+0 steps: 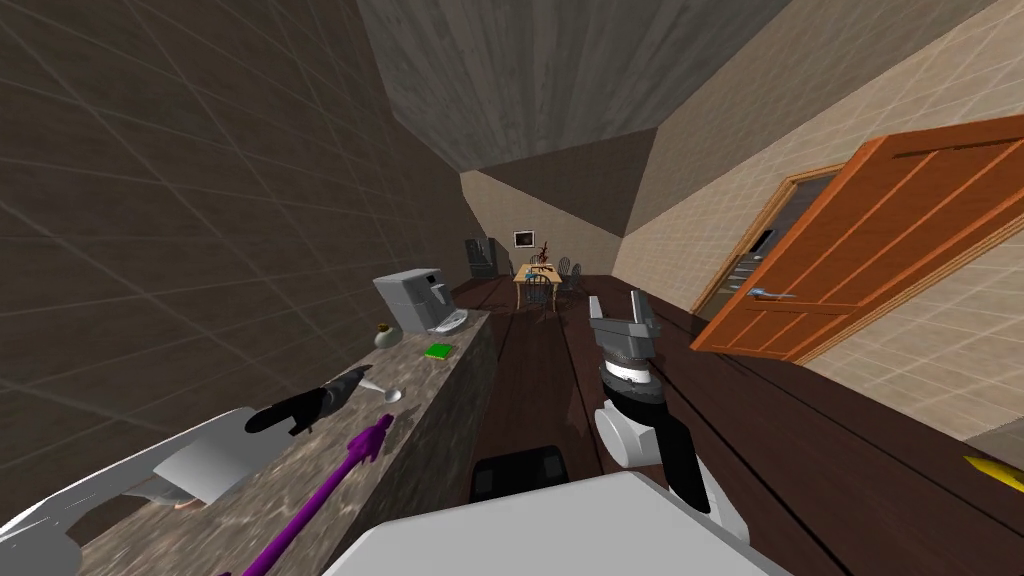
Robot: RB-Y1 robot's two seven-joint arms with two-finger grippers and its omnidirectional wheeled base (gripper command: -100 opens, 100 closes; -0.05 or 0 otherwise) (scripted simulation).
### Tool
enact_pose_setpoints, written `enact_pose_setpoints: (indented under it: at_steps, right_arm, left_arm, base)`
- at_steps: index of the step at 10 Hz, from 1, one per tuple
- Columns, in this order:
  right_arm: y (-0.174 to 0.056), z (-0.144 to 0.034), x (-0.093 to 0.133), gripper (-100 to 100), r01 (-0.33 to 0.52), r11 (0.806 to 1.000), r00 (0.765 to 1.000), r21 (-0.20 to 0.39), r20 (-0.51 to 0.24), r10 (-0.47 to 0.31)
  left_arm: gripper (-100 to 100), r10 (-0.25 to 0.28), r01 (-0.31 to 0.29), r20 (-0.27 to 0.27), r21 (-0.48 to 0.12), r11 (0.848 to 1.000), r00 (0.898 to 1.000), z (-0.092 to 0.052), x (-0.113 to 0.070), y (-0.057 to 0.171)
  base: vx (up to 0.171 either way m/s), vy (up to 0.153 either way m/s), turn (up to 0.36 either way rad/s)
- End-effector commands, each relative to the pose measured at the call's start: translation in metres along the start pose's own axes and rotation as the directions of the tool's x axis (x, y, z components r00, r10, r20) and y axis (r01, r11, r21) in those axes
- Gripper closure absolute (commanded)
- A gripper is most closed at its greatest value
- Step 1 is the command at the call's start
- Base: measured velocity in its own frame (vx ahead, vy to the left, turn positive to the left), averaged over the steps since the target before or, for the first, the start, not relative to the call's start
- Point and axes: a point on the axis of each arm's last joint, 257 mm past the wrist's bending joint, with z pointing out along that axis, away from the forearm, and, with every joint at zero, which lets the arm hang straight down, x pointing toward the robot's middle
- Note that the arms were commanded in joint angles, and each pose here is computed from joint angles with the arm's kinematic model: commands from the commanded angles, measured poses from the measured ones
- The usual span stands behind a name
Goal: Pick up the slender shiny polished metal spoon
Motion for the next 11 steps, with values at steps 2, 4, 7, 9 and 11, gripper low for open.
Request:
enact_pose_setpoints:
  at_steps: [2,4,7,9,11]
  right_arm:
    - [0.0,0.0,0.0,0,0.0,1.0,1.0,0.0,0.0,0.0]
    - [0.0,0.0,0.0,0,0.0,1.0,1.0,0.0,0.0,0.0]
    - [0.0,0.0,0.0,0,0.0,1.0,1.0,0.0,0.0,0.0]
    - [0.0,0.0,0.0,0,0.0,1.0,1.0,0.0,0.0,0.0]
    - [0.0,0.0,0.0,0,0.0,1.0,1.0,0.0,0.0,0.0]
  left_arm:
    - [-100,-0.018,0.018,-0.029,-0.019,1.0,0.999,-0.003,0.005,0.007]
    - [-100,-0.032,0.03,-0.051,-0.038,0.999,0.998,-0.006,0.01,0.015]
    - [-100,-0.057,0.051,-0.084,-0.072,0.996,0.995,-0.01,0.019,0.031]
    - [-100,-0.084,0.071,-0.117,-0.113,0.991,0.99,-0.015,0.032,0.051]
    - [-100,-0.113,0.089,-0.147,-0.159,0.983,0.983,-0.02,0.047,0.075]
  base:
    - [-0.054,0.111,-0.19]
    - [-0.042,0.088,-0.195]
    - [-0.046,0.091,-0.211]
    - [-0.032,0.1,-0.261]
    - [-0.016,0.099,-0.215]
